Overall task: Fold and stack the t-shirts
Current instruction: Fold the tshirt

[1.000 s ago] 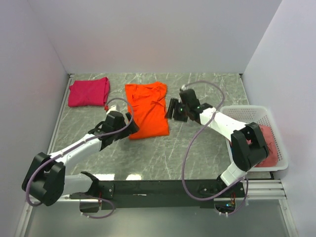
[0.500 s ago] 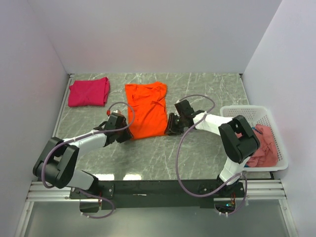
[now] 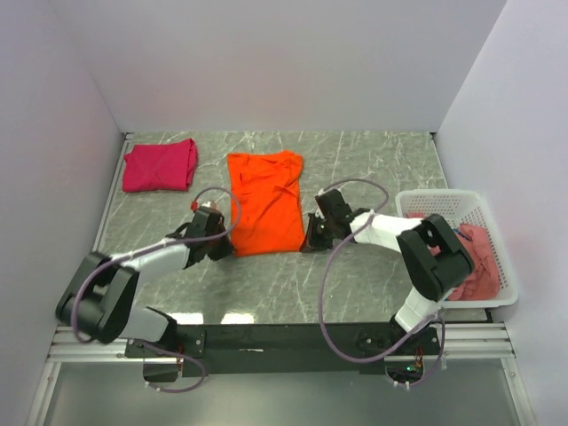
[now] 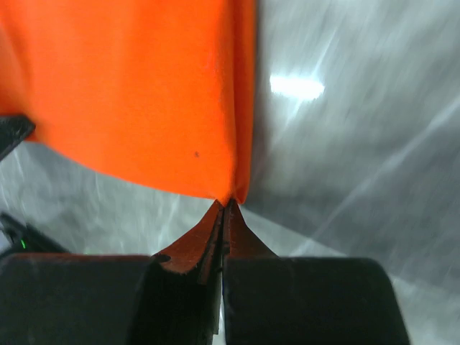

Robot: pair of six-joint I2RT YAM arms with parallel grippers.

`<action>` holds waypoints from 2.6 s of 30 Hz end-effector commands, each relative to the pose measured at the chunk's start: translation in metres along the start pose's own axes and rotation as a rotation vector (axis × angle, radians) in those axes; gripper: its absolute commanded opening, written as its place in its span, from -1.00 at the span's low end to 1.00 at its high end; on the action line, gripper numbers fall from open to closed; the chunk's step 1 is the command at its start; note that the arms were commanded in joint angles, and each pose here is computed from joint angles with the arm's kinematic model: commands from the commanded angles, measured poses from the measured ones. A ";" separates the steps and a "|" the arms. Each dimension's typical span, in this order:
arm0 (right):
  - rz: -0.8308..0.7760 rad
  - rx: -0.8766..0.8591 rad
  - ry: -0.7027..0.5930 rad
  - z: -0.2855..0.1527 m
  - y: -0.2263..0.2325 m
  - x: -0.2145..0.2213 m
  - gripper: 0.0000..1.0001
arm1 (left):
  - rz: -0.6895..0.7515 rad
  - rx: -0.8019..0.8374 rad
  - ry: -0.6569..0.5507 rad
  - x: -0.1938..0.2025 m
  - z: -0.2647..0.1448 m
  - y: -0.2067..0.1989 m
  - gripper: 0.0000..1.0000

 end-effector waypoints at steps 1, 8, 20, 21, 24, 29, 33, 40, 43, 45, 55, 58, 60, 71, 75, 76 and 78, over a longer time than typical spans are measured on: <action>-0.064 -0.024 0.010 -0.020 0.000 0.026 -1.00 | 0.009 -0.034 0.038 0.024 -0.023 0.020 -0.99; -0.063 -0.086 0.067 -0.056 0.004 0.083 -1.00 | -0.061 0.034 0.040 0.046 -0.079 0.012 -0.99; -0.108 -0.070 -0.318 -0.133 0.048 -0.011 -1.00 | -0.052 0.079 -0.383 -0.056 -0.135 -0.050 -0.99; -0.111 -0.064 -0.326 -0.136 0.050 -0.018 -1.00 | -0.061 0.093 -0.431 -0.069 -0.136 -0.055 -0.99; -0.129 -0.061 -0.358 -0.144 0.060 -0.043 -1.00 | -0.056 0.083 -0.493 -0.100 -0.129 -0.064 -0.99; -0.093 -0.066 -0.388 -0.138 0.071 -0.089 -1.00 | -0.044 0.062 -0.523 -0.150 -0.105 -0.084 -0.99; -0.052 -0.058 -0.403 -0.129 0.073 -0.124 -1.00 | -0.035 0.026 -0.545 -0.181 -0.082 -0.091 -0.99; -0.024 -0.027 -0.361 -0.081 0.066 -0.180 -1.00 | -0.032 -0.038 -0.499 -0.218 -0.021 -0.089 -0.99; 0.007 0.013 -0.345 -0.061 0.059 -0.202 -1.00 | -0.026 -0.042 -0.490 -0.237 0.000 -0.094 -0.99; 0.016 -0.011 -0.354 -0.055 0.061 -0.214 -1.00 | -0.022 -0.073 -0.426 -0.236 0.026 -0.086 -0.99; 0.135 0.026 -0.274 0.005 0.030 -0.243 -1.00 | -0.018 -0.100 -0.282 -0.243 0.091 -0.070 -0.74; 0.111 0.007 -0.271 0.002 0.033 -0.249 -0.08 | -0.003 -0.084 -0.269 -0.244 0.090 -0.072 0.50; 0.075 -0.001 -0.280 -0.009 0.039 -0.252 0.05 | 0.010 -0.073 -0.271 -0.245 0.082 -0.075 0.99; -0.093 -0.394 -0.129 -0.048 0.077 -0.135 0.43 | -0.011 0.027 -0.235 -0.202 0.032 -0.065 0.99; -0.097 -0.390 -0.075 -0.018 0.080 -0.122 0.43 | -0.021 0.024 -0.205 -0.189 0.034 -0.058 0.99; -0.085 -0.368 -0.063 -0.010 0.078 -0.121 0.43 | -0.027 0.017 -0.186 -0.187 0.038 -0.056 0.99; -0.035 -0.307 -0.044 0.007 0.068 -0.124 0.43 | -0.026 0.015 -0.163 -0.186 0.040 -0.057 0.99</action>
Point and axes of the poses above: each gripper's point midway between its finger pads, its own z axis out along the fingers, its own y axis along the line the jaws close on, x = y × z, the point moved 9 cm from there along -z, back along the fingers, and after that the axes turned 5 degrees about z, right-handed, at the moved point
